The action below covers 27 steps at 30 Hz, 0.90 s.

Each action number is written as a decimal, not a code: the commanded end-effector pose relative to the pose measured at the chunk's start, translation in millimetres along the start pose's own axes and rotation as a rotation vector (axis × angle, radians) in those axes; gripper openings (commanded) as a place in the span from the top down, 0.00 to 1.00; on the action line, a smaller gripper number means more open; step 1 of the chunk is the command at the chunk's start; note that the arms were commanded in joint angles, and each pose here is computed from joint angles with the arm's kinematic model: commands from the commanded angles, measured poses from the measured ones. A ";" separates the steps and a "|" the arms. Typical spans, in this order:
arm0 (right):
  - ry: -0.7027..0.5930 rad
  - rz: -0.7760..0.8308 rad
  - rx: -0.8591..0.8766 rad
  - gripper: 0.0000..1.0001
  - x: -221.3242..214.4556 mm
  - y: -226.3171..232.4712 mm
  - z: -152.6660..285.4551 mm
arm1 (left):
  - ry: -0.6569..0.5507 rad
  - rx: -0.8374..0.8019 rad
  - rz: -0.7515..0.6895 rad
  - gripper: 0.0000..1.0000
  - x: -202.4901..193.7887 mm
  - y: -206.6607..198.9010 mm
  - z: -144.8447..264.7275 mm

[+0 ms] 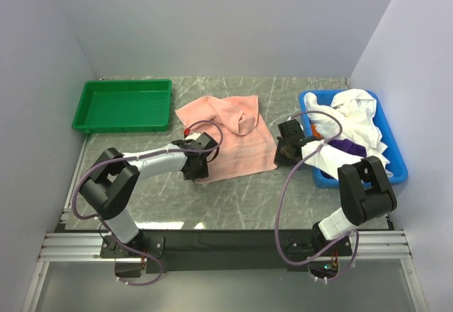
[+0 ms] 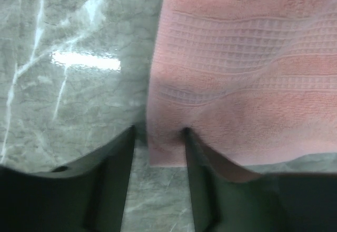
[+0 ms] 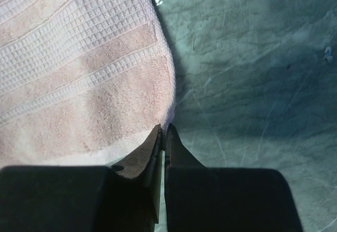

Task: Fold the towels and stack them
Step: Flatten out the crumpled towel

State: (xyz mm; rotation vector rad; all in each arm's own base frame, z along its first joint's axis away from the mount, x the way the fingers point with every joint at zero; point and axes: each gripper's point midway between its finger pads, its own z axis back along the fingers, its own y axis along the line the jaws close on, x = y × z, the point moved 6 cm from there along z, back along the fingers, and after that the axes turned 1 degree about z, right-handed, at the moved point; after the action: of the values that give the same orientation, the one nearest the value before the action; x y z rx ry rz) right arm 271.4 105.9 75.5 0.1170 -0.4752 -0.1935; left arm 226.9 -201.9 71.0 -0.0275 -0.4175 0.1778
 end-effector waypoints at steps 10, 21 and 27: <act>-0.059 -0.001 0.055 1.00 6.0 5.6 14.3 | 0.142 0.120 -0.060 0.99 -34.0 16.2 -21.4; -0.336 -0.034 0.148 1.00 86.0 31.7 103.5 | -0.230 0.119 -0.066 0.99 101.2 3.2 82.9; -0.702 -0.113 0.249 1.00 168.1 44.8 215.0 | -0.561 0.036 -0.031 0.99 218.8 -3.6 191.5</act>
State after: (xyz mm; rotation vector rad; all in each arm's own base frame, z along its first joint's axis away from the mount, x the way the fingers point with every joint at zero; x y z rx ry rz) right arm 323.1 114.8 271.8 0.3012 -0.9601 -0.2338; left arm 334.2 -195.9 258.1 0.0075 -0.7856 0.1875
